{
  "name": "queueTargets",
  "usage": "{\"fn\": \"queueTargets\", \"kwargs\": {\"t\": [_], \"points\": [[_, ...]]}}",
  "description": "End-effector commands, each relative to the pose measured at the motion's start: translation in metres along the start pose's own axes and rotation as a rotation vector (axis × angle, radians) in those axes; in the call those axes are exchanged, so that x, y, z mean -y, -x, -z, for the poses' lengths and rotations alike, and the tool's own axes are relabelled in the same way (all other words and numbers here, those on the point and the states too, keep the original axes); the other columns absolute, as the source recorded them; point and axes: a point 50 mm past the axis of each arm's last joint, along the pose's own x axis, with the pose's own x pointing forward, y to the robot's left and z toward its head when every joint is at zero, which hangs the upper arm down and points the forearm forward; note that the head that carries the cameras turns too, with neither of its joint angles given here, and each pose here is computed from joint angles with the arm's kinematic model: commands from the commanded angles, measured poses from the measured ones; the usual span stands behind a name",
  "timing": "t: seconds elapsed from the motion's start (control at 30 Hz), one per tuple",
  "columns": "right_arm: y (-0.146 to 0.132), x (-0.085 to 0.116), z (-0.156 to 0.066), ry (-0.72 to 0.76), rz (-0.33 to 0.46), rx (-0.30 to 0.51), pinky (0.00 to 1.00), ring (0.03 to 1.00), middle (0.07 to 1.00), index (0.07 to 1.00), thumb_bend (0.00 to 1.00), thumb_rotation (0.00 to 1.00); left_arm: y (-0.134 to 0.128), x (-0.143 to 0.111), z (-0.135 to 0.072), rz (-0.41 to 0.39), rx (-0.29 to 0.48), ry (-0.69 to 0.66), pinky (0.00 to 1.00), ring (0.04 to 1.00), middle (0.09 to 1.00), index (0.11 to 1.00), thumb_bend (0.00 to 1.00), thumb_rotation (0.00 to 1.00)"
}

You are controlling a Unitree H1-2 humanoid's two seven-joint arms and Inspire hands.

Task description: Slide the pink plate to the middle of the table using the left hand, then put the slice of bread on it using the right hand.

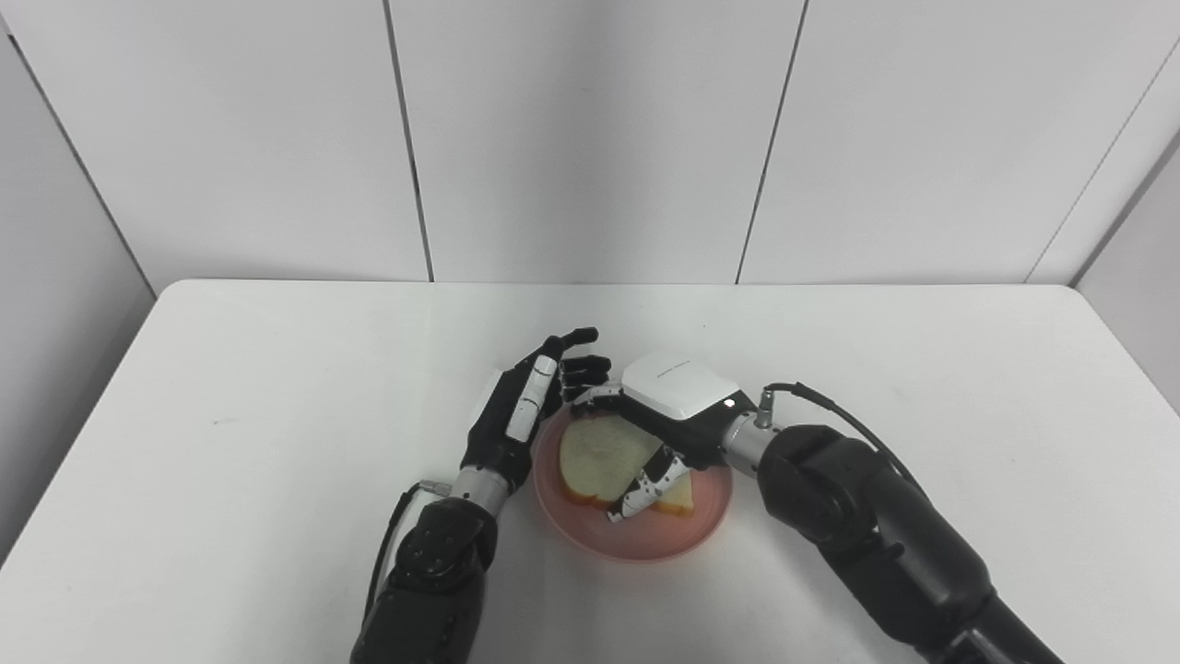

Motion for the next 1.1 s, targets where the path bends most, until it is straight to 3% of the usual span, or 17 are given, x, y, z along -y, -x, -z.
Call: {"fn": "queueTargets", "kwargs": {"t": [0.0,0.07,0.3,0.53,0.67,0.73,0.77,0.83,0.93,1.0,1.07], "points": [[0.006,0.027,0.001,0.01,0.028,0.007,0.73,0.828,0.836,0.813,1.0,0.44,0.022,-0.005,0.036,-0.034,-0.154,0.032,0.67,0.676,0.66,0.729,0.75,0.94],[0.009,0.03,0.0,0.011,0.004,0.017,0.82,0.873,0.87,0.833,1.0,0.44,0.022,-0.006,0.036,-0.036,-0.153,0.032,0.66,0.674,0.654,0.72,0.74,0.94],[0.03,0.052,-0.007,0.043,-0.035,0.041,0.9,0.908,0.903,0.846,1.0,0.44,0.023,-0.006,0.034,-0.039,-0.157,0.03,0.66,0.676,0.656,0.724,0.74,0.94],[0.049,0.071,-0.005,0.008,0.084,0.056,0.85,0.884,0.884,0.82,1.0,0.43,0.022,-0.006,0.034,-0.038,-0.147,0.03,0.68,0.675,0.645,0.725,0.73,0.94],[0.06,0.074,0.002,-0.065,0.189,0.068,0.73,0.84,0.859,0.793,1.0,0.45,0.022,-0.007,0.03,-0.053,-0.137,0.04,0.68,0.676,0.655,0.729,0.73,0.95],[0.062,0.069,0.01,-0.121,0.237,0.052,0.68,0.818,0.833,0.781,1.0,0.5,0.022,-0.006,0.029,-0.069,-0.123,0.041,0.68,0.675,0.654,0.727,0.74,0.95],[0.062,0.06,0.017,-0.16,0.273,0.036,0.66,0.801,0.819,0.787,1.0,0.6,0.022,-0.004,0.028,-0.09,-0.105,0.042,0.67,0.691,0.669,0.719,0.73,0.94],[0.062,0.042,0.029,-0.239,0.353,0.005,0.65,0.785,0.809,0.793,0.99,0.69,0.024,-0.001,0.026,-0.127,-0.078,0.042,0.67,0.707,0.687,0.713,0.74,0.94],[0.06,0.017,0.039,-0.393,0.489,-0.049,0.66,0.786,0.829,0.82,0.83,0.92,0.026,0.002,0.023,-0.167,-0.044,0.024,0.71,0.77,0.76,0.725,0.75,0.92],[0.057,0.003,0.043,-0.52,0.575,-0.081,0.69,0.806,0.844,0.826,0.76,0.97,0.027,0.003,0.021,-0.192,-0.021,-0.008,0.76,0.798,0.788,0.744,0.75,0.92],[0.054,-0.009,0.046,-0.638,0.644,-0.117,0.75,0.836,0.862,0.838,0.78,0.99,0.029,0.003,0.02,-0.218,-0.006,-0.04,0.8,0.833,0.823,0.772,0.76,0.94]]}}
